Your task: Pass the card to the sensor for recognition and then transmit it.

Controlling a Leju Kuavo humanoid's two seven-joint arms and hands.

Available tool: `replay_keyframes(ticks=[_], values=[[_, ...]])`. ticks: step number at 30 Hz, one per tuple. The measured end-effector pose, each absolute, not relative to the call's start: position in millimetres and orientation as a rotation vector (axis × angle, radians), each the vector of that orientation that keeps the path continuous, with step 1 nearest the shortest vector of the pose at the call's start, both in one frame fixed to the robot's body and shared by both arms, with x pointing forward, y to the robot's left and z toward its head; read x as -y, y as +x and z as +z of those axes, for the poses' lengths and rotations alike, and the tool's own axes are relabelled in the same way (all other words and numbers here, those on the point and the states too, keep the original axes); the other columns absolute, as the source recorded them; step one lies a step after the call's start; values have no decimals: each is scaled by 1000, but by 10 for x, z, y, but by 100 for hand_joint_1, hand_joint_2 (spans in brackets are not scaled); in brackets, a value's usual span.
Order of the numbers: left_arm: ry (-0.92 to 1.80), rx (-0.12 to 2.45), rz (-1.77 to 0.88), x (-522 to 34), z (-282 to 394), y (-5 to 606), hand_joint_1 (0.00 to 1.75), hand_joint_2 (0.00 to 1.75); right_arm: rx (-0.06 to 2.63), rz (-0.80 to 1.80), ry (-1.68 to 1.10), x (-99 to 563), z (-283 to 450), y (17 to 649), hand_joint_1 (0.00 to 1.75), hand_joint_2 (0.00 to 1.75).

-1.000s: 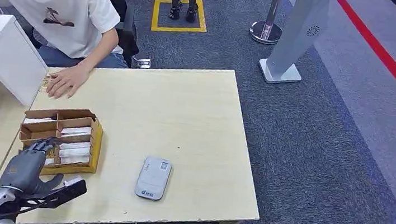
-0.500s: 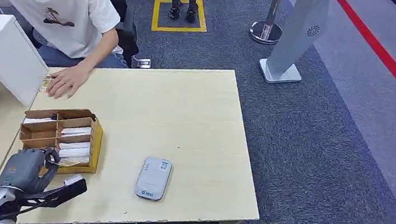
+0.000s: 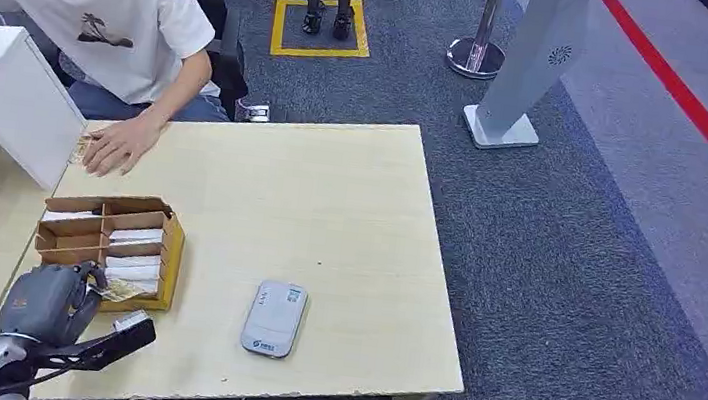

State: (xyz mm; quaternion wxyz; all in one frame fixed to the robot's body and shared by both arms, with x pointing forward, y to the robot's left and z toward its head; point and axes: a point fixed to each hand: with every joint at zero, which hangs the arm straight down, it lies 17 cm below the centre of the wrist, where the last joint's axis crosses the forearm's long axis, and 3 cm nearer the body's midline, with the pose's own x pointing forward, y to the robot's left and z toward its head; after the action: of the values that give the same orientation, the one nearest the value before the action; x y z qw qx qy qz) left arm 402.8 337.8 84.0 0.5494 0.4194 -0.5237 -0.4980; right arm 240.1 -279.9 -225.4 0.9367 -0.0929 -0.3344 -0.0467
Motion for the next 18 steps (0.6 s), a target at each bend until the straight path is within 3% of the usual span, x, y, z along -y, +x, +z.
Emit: replay_keyframes(ticks=[9,18], values=[[1116,1403,-1039,-3481,1485,4062,175,175,684,-103,-191,2804,-2275,2320,0,0],[1293,1510,-864,-3938,2123,3928,175,175,636,-85,-209,2842,-2388,2001,0,0]])
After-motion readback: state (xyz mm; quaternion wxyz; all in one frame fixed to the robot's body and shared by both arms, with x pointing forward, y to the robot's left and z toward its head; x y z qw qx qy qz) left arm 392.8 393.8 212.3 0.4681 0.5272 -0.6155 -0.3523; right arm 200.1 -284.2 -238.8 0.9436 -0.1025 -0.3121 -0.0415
